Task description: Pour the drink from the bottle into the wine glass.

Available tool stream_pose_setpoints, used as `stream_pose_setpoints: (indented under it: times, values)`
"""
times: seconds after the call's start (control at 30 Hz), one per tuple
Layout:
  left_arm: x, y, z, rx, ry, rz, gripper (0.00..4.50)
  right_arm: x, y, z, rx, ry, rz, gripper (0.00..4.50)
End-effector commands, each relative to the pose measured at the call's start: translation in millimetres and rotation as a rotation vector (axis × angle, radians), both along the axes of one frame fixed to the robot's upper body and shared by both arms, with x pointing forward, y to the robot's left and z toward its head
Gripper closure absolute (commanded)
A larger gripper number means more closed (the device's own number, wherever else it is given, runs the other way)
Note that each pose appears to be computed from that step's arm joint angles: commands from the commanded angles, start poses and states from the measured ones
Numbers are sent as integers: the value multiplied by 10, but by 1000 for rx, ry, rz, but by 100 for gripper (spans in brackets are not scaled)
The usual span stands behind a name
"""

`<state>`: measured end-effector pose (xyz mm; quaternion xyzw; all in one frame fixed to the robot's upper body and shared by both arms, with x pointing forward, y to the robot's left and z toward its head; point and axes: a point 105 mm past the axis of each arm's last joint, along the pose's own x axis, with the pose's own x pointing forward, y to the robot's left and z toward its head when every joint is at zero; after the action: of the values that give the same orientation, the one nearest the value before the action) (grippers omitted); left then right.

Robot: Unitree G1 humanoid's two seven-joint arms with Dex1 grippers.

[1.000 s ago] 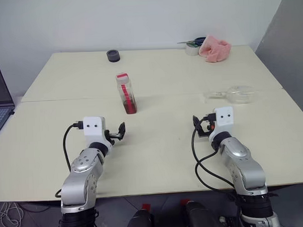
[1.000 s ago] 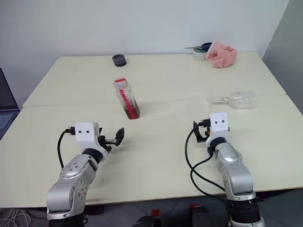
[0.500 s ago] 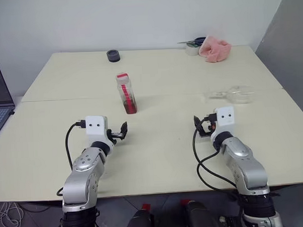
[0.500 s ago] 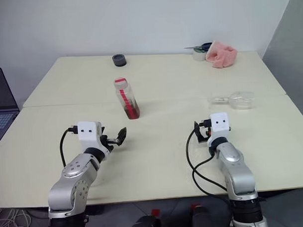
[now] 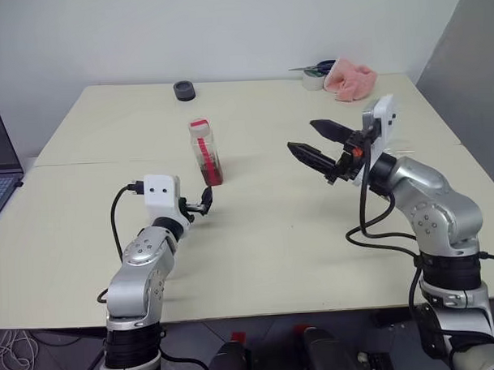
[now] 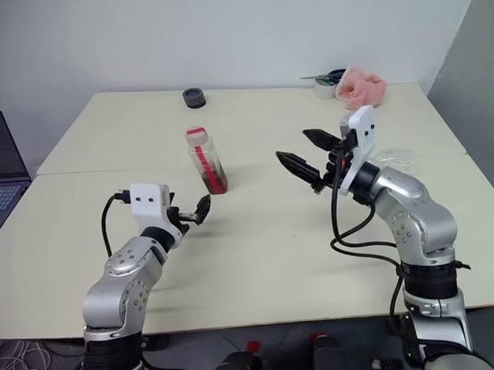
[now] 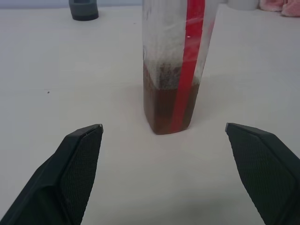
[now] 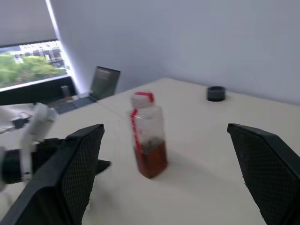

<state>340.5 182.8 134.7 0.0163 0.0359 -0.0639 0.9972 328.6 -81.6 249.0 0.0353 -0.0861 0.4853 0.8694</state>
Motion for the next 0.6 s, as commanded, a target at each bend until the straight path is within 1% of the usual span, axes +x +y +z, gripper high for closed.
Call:
stream_pose_setpoints:
  times: [0.03,0.17,0.37,0.5,0.6]
  values:
    - [8,-3,127,18,-43,3,2,-107,119,138,12,-25,101,0]
    - [16,-7,177,15,-59,4,2,-140,178,150,17,-24,138,0]
    - [59,-45,179,12,-61,-6,2,-142,192,159,20,-29,138,0]
    - [117,-103,217,3,-73,-19,2,-132,172,146,11,-31,125,0]
    - [207,-148,274,-9,-92,-21,2,-100,140,113,-4,-36,91,0]
